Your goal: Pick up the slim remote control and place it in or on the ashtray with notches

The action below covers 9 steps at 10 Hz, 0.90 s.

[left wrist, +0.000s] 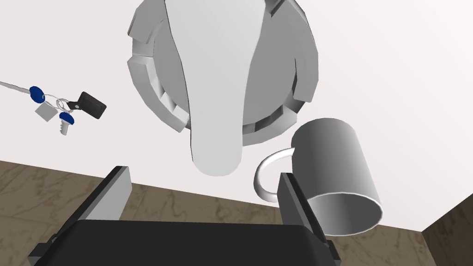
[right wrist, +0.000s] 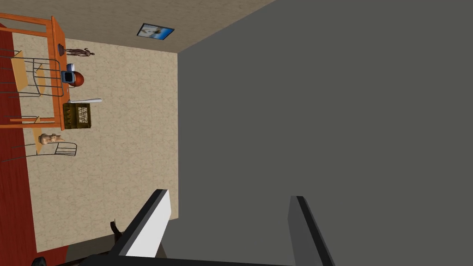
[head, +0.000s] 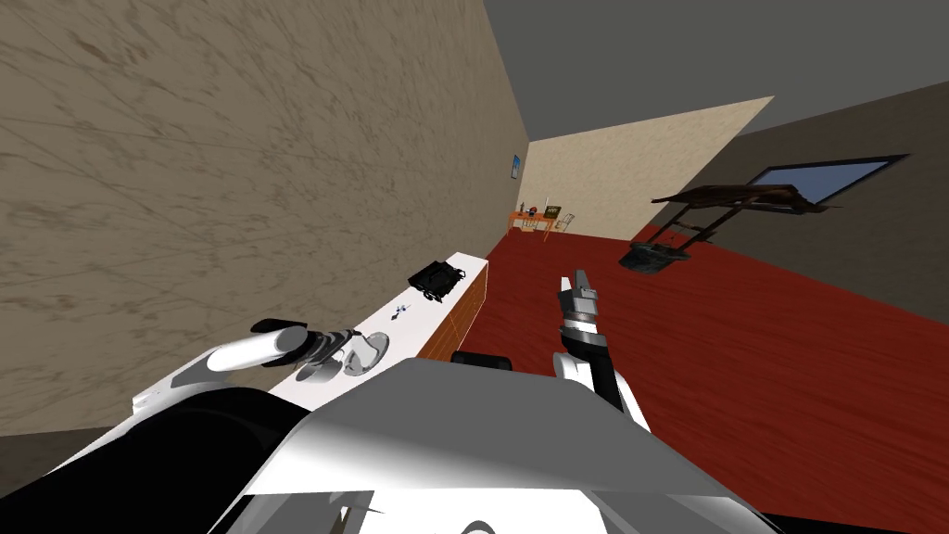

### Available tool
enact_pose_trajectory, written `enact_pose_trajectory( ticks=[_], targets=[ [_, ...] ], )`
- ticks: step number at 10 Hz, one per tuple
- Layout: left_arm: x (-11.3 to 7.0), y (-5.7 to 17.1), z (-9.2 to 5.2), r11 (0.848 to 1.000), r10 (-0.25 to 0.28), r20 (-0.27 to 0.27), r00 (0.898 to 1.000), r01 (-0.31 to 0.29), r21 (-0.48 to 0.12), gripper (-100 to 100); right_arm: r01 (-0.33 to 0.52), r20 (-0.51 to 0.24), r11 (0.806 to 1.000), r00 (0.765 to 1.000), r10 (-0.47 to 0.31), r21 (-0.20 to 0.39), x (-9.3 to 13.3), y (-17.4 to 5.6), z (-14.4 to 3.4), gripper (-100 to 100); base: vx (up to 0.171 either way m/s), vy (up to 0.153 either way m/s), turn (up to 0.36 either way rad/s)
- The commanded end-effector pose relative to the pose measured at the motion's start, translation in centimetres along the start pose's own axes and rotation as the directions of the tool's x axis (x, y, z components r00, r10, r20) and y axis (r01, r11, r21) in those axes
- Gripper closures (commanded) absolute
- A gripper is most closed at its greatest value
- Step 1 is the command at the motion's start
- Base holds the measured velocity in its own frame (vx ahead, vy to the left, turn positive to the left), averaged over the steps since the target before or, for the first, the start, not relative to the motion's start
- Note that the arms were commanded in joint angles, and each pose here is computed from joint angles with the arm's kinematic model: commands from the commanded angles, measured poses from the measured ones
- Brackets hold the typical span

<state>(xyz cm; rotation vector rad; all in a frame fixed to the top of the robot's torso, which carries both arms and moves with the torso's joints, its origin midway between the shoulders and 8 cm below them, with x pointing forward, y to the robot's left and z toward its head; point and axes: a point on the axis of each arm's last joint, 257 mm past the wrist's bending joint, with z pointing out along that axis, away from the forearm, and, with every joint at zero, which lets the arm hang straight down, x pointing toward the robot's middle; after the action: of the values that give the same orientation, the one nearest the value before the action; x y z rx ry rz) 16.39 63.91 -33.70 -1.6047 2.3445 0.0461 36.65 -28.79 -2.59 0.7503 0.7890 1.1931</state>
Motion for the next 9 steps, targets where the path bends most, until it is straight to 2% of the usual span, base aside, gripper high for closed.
enact_pose_trajectory(
  ticks=[1, 2, 3, 4, 9],
  targets=[
    [-0.48, -0.53, -1.42, 1.0, 0.015, -0.006, 1.0, -0.015, 0.003, -100, 0.0, 0.0, 1.0, 1.0, 0.0, 0.0, 0.0, 0.0, 0.0, 0, 0.032, -0.009, 0.084],
    [-0.64, -0.72, -1.88, 1.0, 0.02, -0.008, 1.0, -0.02, 0.004, -100, 0.0, 0.0, 1.0, 1.0, 0.0, 0.0, 0.0, 0.0, 0.0, 0, 0.028, -0.011, 0.076],
    [-0.64, -0.67, -1.49, 1.0, 0.016, -0.005, 1.0, -0.016, 0.004, -100, 0.0, 0.0, 1.0, 1.0, 0.0, 0.0, 0.0, 0.0, 0.0, 0, 0.011, -0.006, 0.015],
    [-0.62, -0.68, -1.57, 1.0, 0.017, -0.007, 1.0, -0.017, 0.003, 0, 0.0, 0.0, 1.0, 1.0, 0.0, 0.0, 0.0, 0.0, 0.0, 0, 0.0, 0.0, 0.0],
    [-0.62, -0.68, -1.56, 1.0, 0.017, -0.007, 1.0, -0.017, 0.003, 0, 0.0, 0.0, 1.0, 1.0, 0.0, 0.0, 0.0, 0.0, 0.0, 0, 0.0, 0.0, 0.0]
  ],
)
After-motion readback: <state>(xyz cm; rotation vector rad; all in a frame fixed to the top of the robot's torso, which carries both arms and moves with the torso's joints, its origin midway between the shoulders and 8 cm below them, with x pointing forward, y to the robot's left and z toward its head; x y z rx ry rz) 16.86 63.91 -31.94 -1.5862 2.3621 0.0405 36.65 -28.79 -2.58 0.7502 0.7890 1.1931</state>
